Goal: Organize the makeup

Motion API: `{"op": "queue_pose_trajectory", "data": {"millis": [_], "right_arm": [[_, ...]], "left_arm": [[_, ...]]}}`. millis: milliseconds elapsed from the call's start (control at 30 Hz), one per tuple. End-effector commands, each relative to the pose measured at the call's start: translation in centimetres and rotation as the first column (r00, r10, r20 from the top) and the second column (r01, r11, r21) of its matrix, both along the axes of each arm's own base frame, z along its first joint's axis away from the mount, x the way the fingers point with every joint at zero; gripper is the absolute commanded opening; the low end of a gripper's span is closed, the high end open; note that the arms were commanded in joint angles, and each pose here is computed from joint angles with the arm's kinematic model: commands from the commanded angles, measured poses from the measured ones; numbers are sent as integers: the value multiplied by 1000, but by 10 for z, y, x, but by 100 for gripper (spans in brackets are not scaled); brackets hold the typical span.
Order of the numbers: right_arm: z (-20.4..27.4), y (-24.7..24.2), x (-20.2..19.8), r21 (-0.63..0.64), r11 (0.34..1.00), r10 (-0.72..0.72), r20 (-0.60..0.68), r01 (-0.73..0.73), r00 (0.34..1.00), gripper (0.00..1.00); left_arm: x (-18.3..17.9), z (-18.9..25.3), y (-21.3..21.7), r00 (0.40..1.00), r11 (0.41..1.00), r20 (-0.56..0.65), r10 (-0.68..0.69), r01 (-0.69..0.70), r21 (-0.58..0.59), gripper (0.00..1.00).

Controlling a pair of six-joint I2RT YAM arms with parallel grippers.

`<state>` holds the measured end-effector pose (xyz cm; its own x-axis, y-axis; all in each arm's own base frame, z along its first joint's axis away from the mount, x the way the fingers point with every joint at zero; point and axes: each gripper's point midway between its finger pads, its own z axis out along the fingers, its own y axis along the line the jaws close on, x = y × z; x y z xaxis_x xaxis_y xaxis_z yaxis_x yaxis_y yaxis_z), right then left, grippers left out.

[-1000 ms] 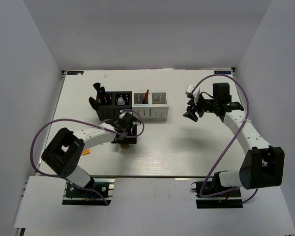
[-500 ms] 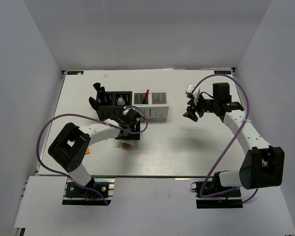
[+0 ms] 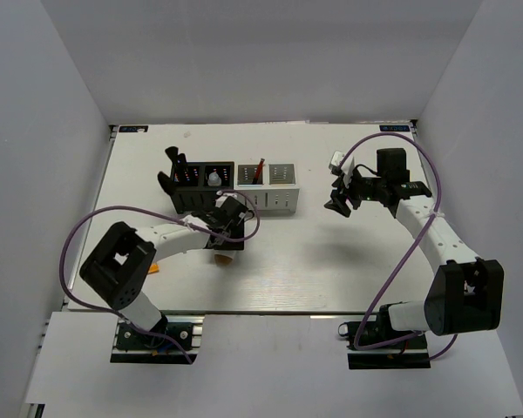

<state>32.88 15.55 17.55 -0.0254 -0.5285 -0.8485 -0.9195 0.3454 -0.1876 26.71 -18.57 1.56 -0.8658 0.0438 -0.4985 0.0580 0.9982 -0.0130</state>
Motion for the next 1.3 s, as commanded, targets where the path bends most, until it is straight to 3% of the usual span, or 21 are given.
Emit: {"op": "queue_pose_trajectory", "data": {"millis": [0, 200, 367, 500, 633, 833, 933, 1033, 1100, 1267], "right_arm": [[13, 2, 1, 20, 1000, 3, 41, -4, 999, 72], [13, 2, 1, 22, 1000, 3, 40, -4, 999, 72], [13, 3, 0, 28, 1000, 7, 36, -8, 999, 72], [14, 2, 0, 28, 1000, 4, 39, -5, 999, 72], [13, 2, 0, 25, 1000, 0, 38, -1, 999, 72], [17, 2, 2, 43, 999, -23, 41, 22, 999, 72], [18, 1, 3, 45, 998, -39, 47, 37, 998, 72], [20, -1, 6, 48, 997, -65, 59, 62, 996, 72], [22, -3, 8, 54, 995, -83, 57, 80, 995, 72], [25, -5, 8, 56, 994, -100, 74, 96, 992, 71]], "left_arm": [[-36, -17, 19, 992, 999, -126, -1, 6, 44, 28], [-22, 37, -9, 998, 989, 4, -57, 57, -135, 11], [-12, 79, -31, 987, 959, 109, -120, 143, -244, 5], [-6, 123, -66, 950, 877, 230, -210, 287, -386, 4], [8, 170, -94, 906, 801, 344, -248, 391, -453, 2], [38, 234, -136, 816, 695, 516, -259, 529, -487, 0], [64, 252, -147, 781, 675, 580, -233, 559, -482, 0], [87, 247, -161, 756, 684, 606, -248, 580, -443, 0], [107, 273, -172, 688, 673, 692, -217, 619, -404, 0], [142, 272, -179, 597, 713, 786, -159, 621, -327, 0]]}}
